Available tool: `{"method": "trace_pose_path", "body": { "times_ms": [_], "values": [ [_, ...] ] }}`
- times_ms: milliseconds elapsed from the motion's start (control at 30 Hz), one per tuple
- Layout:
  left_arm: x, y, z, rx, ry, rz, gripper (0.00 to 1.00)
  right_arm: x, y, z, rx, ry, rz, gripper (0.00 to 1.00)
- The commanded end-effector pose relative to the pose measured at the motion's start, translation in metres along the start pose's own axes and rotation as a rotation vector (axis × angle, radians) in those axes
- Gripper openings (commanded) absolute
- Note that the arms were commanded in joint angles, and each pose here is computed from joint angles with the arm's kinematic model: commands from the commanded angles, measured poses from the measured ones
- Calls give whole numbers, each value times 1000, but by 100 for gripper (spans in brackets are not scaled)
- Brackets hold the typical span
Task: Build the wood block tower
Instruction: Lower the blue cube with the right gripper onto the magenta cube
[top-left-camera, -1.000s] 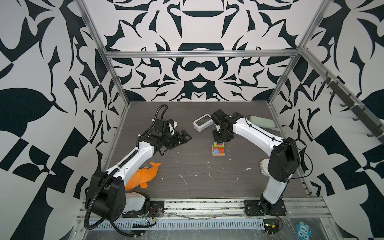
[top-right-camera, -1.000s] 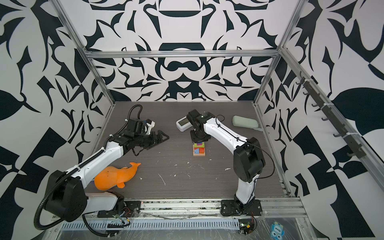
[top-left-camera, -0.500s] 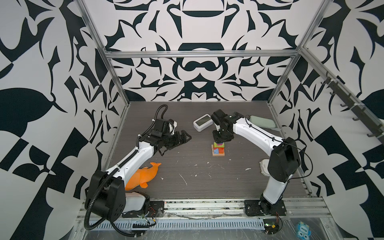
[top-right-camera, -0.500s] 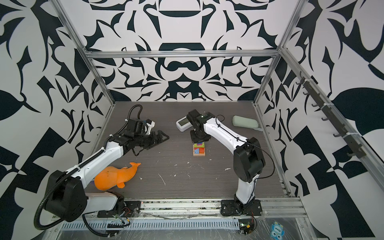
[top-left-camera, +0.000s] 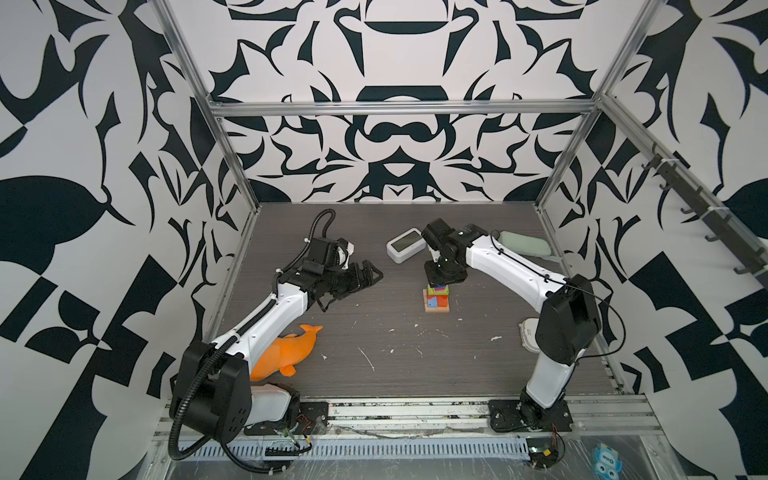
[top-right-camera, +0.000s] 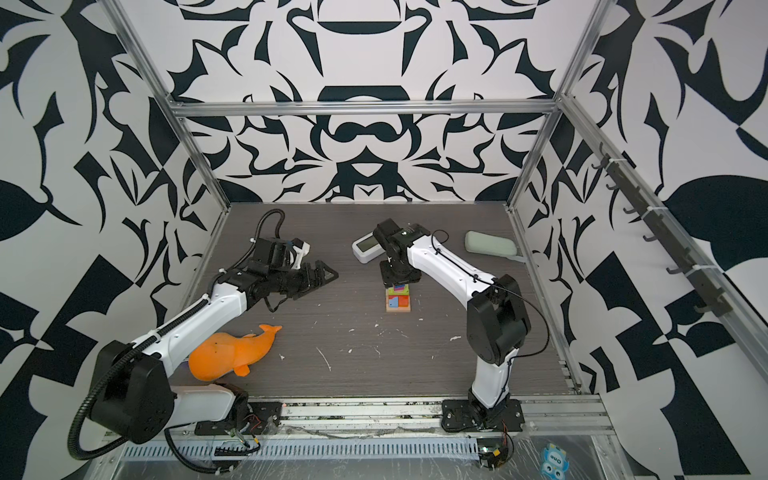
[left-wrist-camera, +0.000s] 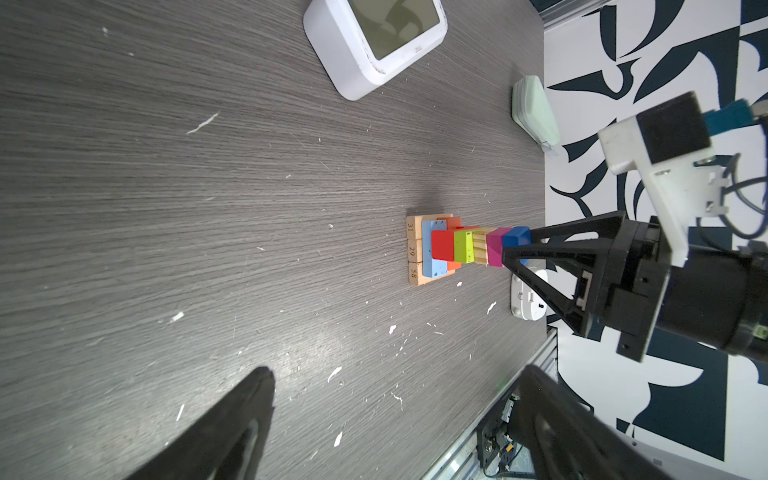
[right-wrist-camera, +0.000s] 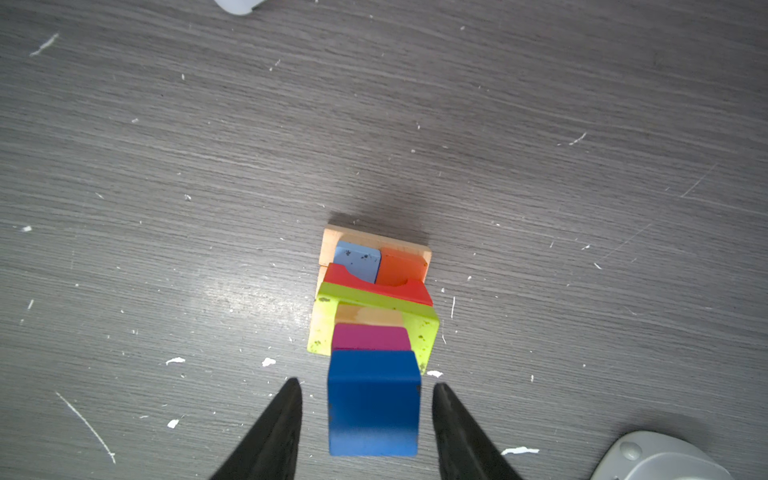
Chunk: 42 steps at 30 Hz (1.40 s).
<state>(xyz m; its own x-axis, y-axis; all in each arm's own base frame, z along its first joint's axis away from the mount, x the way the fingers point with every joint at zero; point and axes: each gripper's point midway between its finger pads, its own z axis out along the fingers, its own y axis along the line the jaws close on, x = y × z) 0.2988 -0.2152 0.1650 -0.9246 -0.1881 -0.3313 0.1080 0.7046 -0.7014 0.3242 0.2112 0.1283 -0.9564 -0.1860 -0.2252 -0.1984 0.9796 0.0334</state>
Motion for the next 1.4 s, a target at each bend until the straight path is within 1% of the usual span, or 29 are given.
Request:
{"method": "trace_pose_path", "body": {
  "times_ms": [0,533,833,1100,1367],
  "values": [
    [1,0,-3,3,-1,4,94,-4,-2,-6,6,-15,14,55],
    [2,2,-3,-3,-2,6,94,0,2,8,11,6,32,55],
    [4,3,-3,-6,-1,7,94,1,3,13,12,17,37,50],
    [4,3,-4,-8,-2,7,95,2,3,15,11,18,45,49],
    [4,3,-5,-8,-3,8,94,2,3,15,17,15,43,45]
  ]
}}
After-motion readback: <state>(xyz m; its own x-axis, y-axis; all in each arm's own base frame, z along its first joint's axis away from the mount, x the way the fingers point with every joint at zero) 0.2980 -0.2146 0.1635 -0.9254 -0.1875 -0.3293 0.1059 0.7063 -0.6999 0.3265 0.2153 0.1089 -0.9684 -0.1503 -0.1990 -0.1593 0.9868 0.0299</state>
